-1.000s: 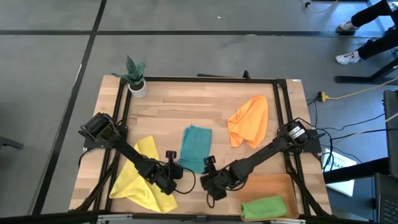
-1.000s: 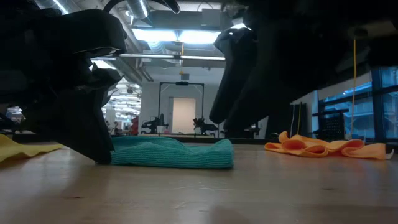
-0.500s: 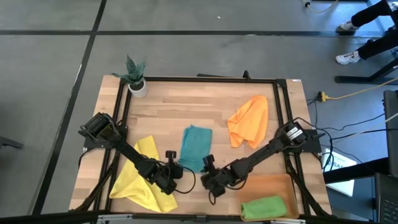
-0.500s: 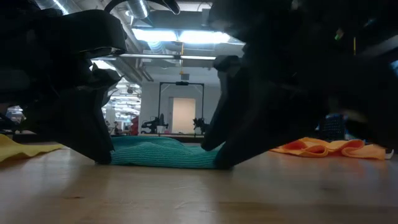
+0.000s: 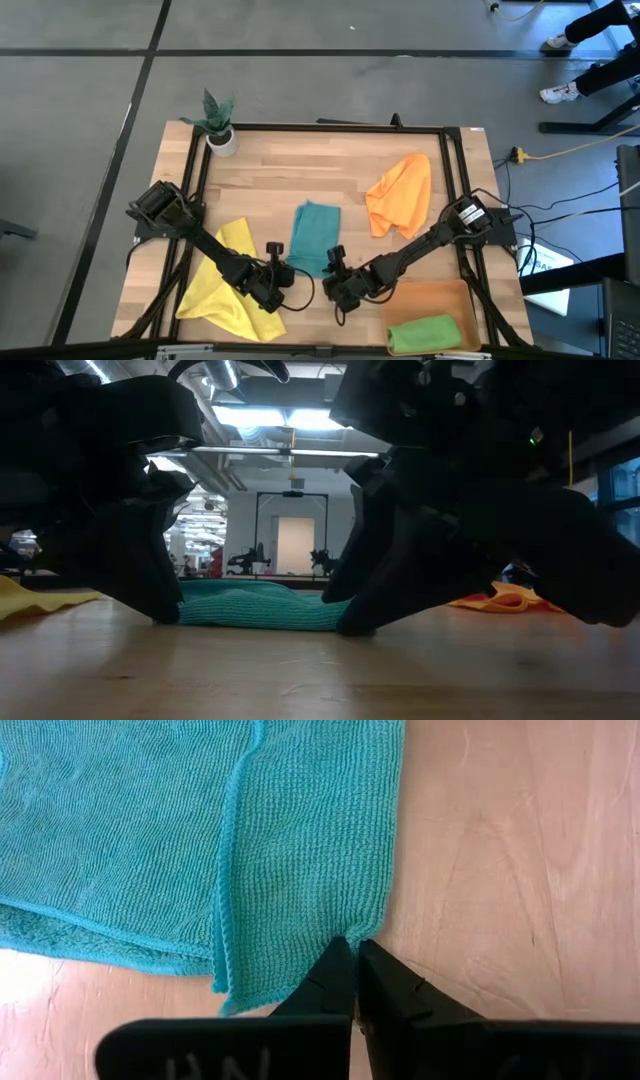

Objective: Roll microfiber towels into tight, uniform cylinder then place into a basket
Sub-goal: Roll the blue microfiber towel

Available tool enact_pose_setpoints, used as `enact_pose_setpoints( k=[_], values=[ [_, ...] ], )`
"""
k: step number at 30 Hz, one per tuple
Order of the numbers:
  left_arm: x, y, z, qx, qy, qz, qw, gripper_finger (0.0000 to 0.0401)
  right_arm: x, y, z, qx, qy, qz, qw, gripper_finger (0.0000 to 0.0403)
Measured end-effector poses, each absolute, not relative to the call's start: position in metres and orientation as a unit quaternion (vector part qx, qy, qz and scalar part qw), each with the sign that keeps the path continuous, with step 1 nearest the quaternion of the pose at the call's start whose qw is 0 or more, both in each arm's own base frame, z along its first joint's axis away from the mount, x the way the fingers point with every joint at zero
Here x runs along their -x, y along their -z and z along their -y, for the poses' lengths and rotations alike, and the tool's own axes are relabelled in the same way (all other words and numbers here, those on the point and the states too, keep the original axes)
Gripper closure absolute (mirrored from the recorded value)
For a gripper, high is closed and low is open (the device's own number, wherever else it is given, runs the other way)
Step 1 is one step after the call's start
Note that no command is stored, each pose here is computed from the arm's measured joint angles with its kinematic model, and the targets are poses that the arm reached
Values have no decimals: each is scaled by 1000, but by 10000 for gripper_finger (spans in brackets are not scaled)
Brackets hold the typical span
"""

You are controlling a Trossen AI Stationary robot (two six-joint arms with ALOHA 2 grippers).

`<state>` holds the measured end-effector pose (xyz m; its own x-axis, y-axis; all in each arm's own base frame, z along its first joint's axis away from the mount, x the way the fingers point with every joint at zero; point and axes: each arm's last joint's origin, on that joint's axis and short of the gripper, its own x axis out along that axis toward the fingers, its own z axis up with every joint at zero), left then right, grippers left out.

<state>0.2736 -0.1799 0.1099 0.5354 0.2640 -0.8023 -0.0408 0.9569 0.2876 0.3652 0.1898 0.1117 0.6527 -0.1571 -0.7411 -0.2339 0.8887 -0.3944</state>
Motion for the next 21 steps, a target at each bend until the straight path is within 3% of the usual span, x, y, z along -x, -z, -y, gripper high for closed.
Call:
enact_pose_setpoints(
  k=[5,13,21],
  values=[
    [-274,-110,180,-118,-88,-474,868,401,-365,-111,-189,224,-17,-418,880,284],
    [-274,-110,180,-118,-88,-474,868,401,-367,-110,-185,215,-4,-422,881,384],
    [-274,-110,180,-118,-88,-474,868,401,-369,-110,-182,199,1,-424,884,385]
  ],
)
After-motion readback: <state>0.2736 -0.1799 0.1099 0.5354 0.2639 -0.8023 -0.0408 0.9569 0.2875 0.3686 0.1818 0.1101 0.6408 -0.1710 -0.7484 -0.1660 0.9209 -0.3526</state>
